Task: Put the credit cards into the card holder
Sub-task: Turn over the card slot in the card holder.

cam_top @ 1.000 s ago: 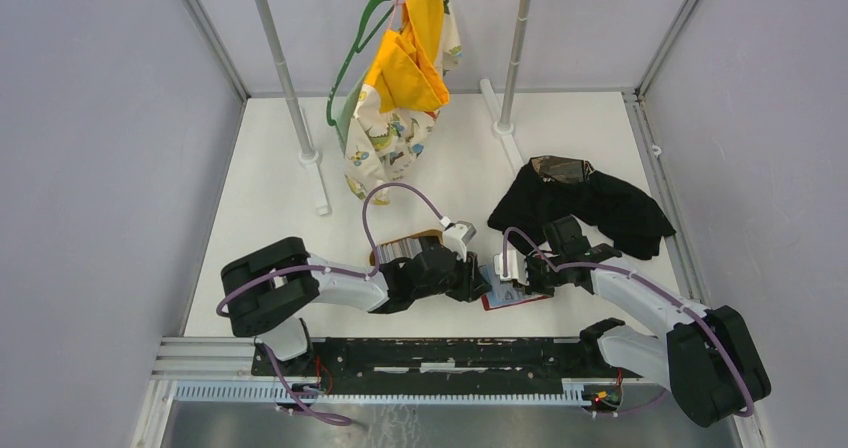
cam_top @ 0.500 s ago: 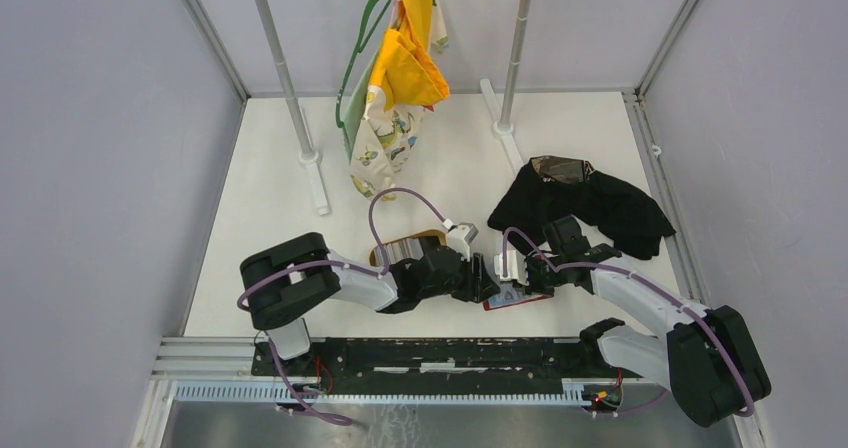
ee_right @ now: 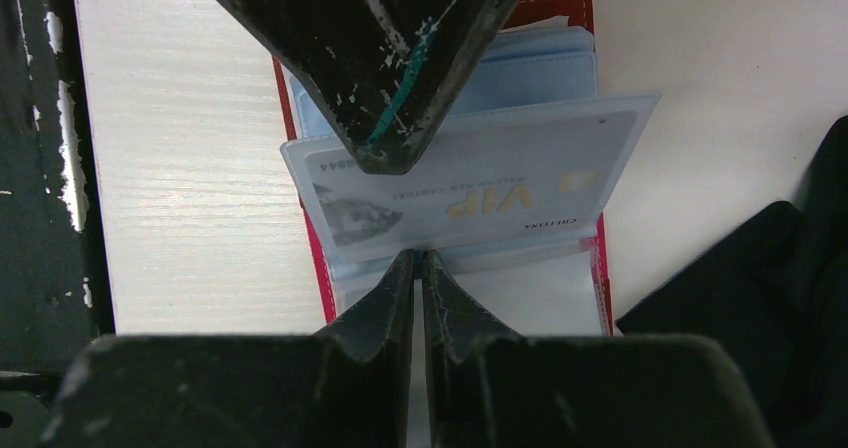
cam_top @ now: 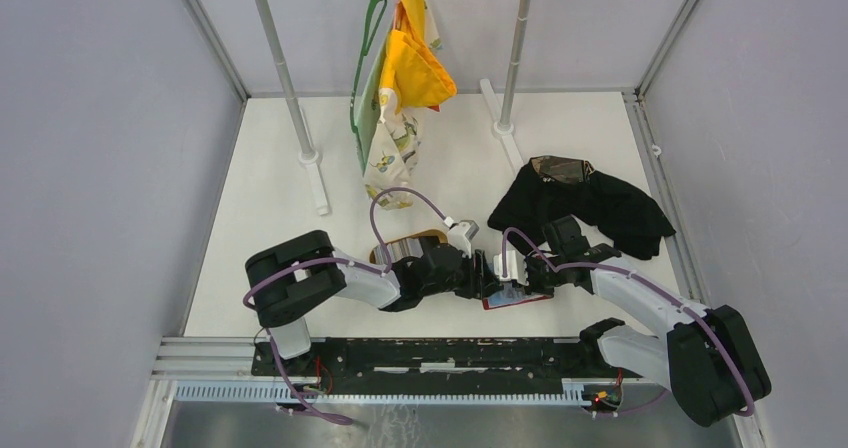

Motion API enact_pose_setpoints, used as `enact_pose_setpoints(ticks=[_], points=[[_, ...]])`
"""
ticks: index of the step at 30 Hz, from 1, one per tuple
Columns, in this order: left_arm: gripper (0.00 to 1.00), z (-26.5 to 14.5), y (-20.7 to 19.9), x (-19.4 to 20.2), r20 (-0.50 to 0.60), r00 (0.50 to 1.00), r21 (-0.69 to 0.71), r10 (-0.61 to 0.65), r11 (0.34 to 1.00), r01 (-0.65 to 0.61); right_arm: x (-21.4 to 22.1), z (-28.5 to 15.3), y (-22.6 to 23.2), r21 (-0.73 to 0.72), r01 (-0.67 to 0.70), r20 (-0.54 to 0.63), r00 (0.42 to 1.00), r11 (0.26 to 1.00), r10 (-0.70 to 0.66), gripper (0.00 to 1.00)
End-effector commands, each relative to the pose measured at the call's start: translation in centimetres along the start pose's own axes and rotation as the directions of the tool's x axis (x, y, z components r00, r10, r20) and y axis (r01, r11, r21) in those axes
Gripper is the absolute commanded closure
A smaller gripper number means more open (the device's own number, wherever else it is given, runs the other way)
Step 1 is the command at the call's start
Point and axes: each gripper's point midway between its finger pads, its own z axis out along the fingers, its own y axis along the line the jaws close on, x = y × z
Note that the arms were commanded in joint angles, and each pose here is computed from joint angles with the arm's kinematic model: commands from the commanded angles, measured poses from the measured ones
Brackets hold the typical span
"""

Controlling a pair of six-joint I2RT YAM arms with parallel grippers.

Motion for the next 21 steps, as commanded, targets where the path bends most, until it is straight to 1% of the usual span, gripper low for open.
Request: enact_pose_setpoints(ticks=[1, 4, 12, 21], points=[[0.47, 0.1, -3.4, -2.1, 0.047, 0.998, 0.113, -0.029, 0.993, 0.023, 1.0, 0.3, 0.7, -0.025, -0.012, -0.044, 0.999, 1.0, 0.011, 0.88], [0.48, -0.2, -3.7, -2.4, 0.055, 0.998, 0.121, -0.021, 0.993, 0.014, 1.0, 0.3, 0.7, -0.025, -0.011, -0.044, 0.999, 1.0, 0.01, 0.88], [0.48, -1.1, -3.2, -2.4, 0.061, 0.998, 0.099, -0.006, 0.995, -0.001, 1.1, 0.3, 0.7, -0.027, -0.009, -0.046, 0.999, 1.0, 0.008, 0.88], [0.47, -0.6, -3.0, -2.3, 0.057, 0.998, 0.094, -0.009, 0.996, 0.003, 1.2, 0.3, 0.8, -0.03, -0.011, -0.049, 0.999, 0.999, 0.01, 0.88]])
